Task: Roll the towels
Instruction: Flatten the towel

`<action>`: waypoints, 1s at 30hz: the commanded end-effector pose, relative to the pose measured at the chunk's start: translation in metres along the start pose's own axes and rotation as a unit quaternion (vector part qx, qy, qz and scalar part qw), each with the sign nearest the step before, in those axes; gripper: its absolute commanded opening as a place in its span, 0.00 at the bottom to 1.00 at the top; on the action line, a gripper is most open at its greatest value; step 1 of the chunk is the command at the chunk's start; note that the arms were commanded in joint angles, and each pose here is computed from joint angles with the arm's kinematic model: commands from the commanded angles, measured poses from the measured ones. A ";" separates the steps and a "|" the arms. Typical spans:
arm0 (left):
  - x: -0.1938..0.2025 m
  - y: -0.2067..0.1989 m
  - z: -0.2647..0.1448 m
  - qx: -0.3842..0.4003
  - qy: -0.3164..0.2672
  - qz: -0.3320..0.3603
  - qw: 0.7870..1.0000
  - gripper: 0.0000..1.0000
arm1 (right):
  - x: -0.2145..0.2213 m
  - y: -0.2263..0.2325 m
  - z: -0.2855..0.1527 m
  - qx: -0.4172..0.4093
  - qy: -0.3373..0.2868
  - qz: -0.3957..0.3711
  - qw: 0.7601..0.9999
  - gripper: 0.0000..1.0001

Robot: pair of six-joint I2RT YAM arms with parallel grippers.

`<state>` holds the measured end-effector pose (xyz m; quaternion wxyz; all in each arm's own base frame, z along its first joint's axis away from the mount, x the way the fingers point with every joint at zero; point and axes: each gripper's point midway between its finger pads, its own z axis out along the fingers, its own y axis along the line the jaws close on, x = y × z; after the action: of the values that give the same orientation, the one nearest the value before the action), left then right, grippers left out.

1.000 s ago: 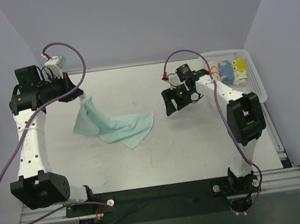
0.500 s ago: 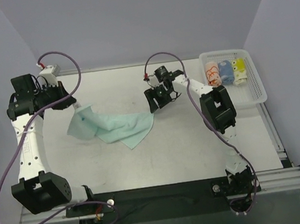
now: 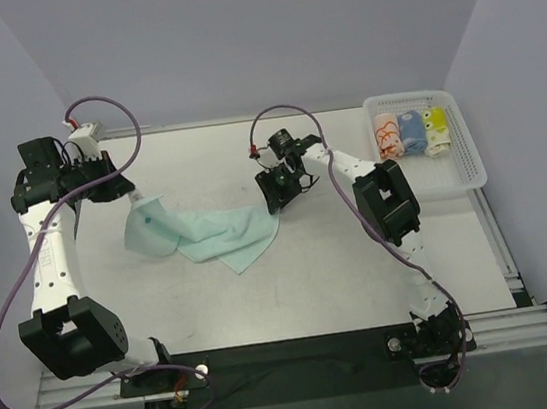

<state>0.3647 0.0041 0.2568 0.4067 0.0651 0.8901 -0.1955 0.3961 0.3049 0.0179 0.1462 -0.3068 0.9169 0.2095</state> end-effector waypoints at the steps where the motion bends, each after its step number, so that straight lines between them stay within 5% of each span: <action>1: -0.020 -0.003 -0.006 0.012 -0.030 0.024 0.999 0.00 | 0.036 0.010 0.014 0.010 0.071 -0.036 0.997 0.35; 3: -0.019 -0.005 -0.005 0.018 -0.029 0.025 0.999 0.00 | 0.045 0.008 0.013 0.024 0.083 -0.054 0.995 0.05; 4: -0.019 -0.005 -0.005 0.021 -0.029 0.027 0.999 0.00 | 0.047 0.006 0.011 0.031 0.085 -0.062 0.994 0.00; 13: -0.029 -0.016 0.022 0.125 -0.025 0.027 0.991 0.00 | 0.000 -0.064 -0.102 0.074 -0.033 -0.012 0.997 0.00; 19: -0.096 -0.011 0.036 0.174 -0.065 0.023 0.982 0.00 | -0.043 -0.101 -0.201 0.109 -0.150 -0.020 0.982 0.00; 25: -0.151 -0.027 0.017 0.212 -0.117 0.054 0.969 0.00 | -0.059 -0.073 -0.264 0.100 -0.219 -0.061 0.969 0.00; 26: -0.149 -0.030 0.018 0.220 -0.114 0.051 0.967 0.00 | -0.053 -0.069 -0.255 0.092 -0.207 -0.060 0.972 0.02; 29: -0.127 -0.027 0.028 0.229 -0.091 0.031 0.969 0.00 | -0.038 -0.060 -0.216 0.086 -0.156 -0.062 0.982 0.50; 30: -0.122 -0.029 0.026 0.229 -0.088 0.030 0.969 0.00 | -0.029 -0.061 -0.201 0.092 -0.135 -0.057 0.985 0.56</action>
<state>0.4701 -0.0204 0.3384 0.4695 0.1571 0.7911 -0.3592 0.4538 0.1626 0.2480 0.3983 -0.2898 0.8572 0.1502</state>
